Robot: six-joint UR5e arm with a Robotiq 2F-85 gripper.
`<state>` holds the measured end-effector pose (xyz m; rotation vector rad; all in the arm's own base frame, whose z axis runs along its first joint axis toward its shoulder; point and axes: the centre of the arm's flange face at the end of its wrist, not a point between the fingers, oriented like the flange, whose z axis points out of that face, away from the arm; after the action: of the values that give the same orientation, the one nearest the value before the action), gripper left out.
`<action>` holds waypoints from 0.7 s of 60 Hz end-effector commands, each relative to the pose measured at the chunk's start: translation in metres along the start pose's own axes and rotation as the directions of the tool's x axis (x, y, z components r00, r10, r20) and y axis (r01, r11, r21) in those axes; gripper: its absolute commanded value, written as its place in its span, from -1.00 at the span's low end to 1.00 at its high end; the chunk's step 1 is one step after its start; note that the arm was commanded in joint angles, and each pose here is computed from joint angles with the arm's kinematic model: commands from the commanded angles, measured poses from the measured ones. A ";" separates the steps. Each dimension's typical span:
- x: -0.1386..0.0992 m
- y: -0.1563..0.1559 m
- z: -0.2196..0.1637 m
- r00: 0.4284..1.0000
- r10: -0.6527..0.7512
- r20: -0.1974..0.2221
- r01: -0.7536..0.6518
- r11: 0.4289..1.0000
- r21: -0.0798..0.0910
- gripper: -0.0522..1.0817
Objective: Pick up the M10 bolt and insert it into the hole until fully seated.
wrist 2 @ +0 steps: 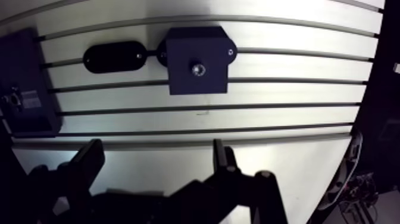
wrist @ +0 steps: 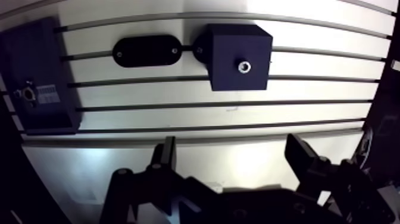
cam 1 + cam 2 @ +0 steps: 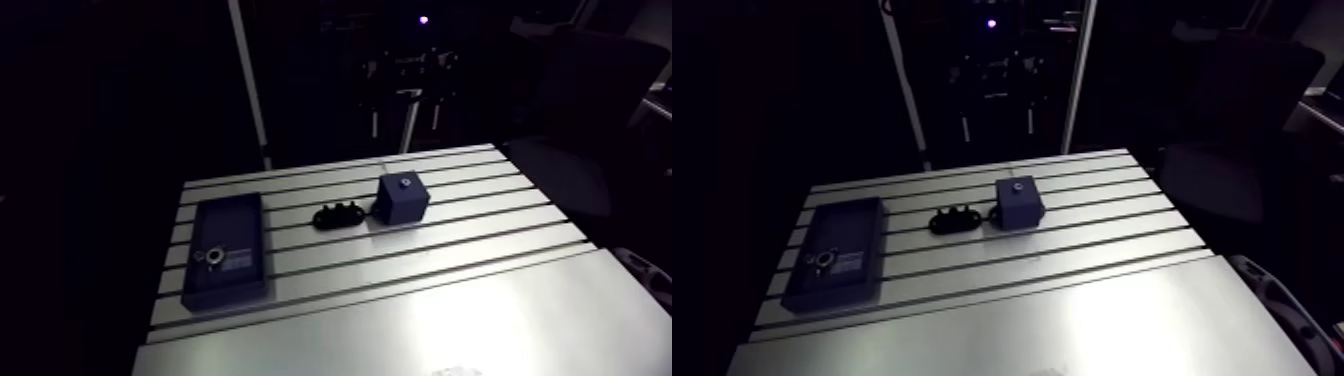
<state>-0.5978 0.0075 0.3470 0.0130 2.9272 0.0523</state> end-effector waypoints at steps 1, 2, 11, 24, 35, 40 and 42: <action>-0.081 -0.073 -0.103 0.978 -0.055 -0.202 0.060 0.998 0.018 -0.90; -0.085 -0.078 -0.106 0.976 -0.054 -0.211 0.059 0.998 0.019 -0.90; -0.099 -0.087 -0.113 0.972 -0.046 -0.232 0.053 0.998 0.022 -0.90; -0.104 -0.086 -0.128 0.964 -0.045 -0.261 0.052 0.998 0.020 -0.90; -0.102 -0.085 -0.128 0.964 -0.045 -0.260 0.050 0.999 0.010 -0.90; -0.101 -0.084 -0.130 0.963 -0.048 -0.264 0.052 0.999 0.008 -0.90; -0.101 -0.084 -0.131 0.963 -0.047 -0.266 0.051 0.999 0.008 -0.90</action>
<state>-0.5412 -0.0688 0.4650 -0.0559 3.1392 0.0282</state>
